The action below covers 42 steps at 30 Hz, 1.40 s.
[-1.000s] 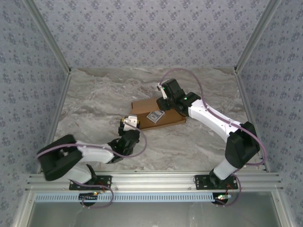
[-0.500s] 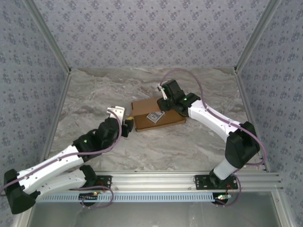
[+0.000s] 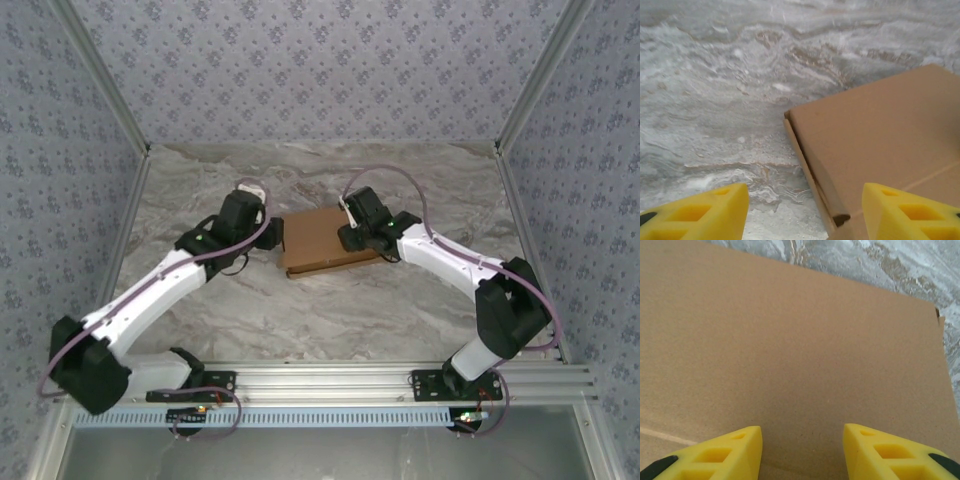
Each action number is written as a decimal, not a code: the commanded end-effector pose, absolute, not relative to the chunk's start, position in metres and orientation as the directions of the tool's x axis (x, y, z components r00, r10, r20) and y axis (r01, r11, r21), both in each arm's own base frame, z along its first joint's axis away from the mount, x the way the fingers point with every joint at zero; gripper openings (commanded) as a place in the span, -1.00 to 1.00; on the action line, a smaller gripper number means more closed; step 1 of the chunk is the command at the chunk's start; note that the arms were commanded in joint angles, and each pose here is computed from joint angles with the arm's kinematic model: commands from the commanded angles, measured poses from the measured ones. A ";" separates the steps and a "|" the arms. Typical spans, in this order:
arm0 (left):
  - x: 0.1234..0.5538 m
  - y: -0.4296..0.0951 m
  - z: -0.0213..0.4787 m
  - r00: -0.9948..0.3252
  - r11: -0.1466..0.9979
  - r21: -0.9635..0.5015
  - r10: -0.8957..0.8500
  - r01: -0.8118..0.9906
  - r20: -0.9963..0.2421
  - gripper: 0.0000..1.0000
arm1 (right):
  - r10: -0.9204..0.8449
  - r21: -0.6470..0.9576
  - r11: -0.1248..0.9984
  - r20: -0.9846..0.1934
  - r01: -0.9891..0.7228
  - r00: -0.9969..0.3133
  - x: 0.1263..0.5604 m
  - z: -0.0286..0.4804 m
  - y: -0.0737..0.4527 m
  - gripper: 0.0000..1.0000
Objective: Fold the paper box
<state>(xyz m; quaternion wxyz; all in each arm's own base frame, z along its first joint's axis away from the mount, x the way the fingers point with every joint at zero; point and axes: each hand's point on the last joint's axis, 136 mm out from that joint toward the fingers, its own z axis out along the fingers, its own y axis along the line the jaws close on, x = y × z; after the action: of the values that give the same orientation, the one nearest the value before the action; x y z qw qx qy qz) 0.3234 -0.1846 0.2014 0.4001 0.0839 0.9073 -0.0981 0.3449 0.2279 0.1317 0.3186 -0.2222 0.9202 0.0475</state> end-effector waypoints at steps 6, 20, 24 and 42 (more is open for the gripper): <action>0.362 -0.206 0.156 -0.725 0.968 -0.029 0.167 0.250 -0.668 0.26 | -0.358 -0.049 0.906 -0.618 -0.421 -0.700 0.342 0.123 0.228 -0.04; 0.364 -0.214 0.096 -0.789 0.962 0.000 0.225 0.275 -0.571 0.27 | -0.372 -0.061 0.910 -0.559 -0.411 -0.741 0.329 0.078 0.222 -0.04; 0.363 -0.216 0.087 -0.795 0.959 -0.006 0.231 0.283 -0.560 0.27 | -0.386 -0.072 0.908 -0.533 -0.413 -0.753 0.328 0.063 0.221 -0.04; 0.369 -0.202 0.149 -0.697 0.968 -0.088 0.104 0.234 -0.710 0.31 | -0.398 -0.118 0.898 -0.630 -0.424 -0.667 0.331 0.136 0.214 0.07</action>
<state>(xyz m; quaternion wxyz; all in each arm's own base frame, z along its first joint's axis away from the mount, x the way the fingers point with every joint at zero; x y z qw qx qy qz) 0.3614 -0.2073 0.1192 0.3334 0.1178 0.9337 -0.0570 0.3343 0.2223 0.1070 0.3176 -0.2229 0.9211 0.0335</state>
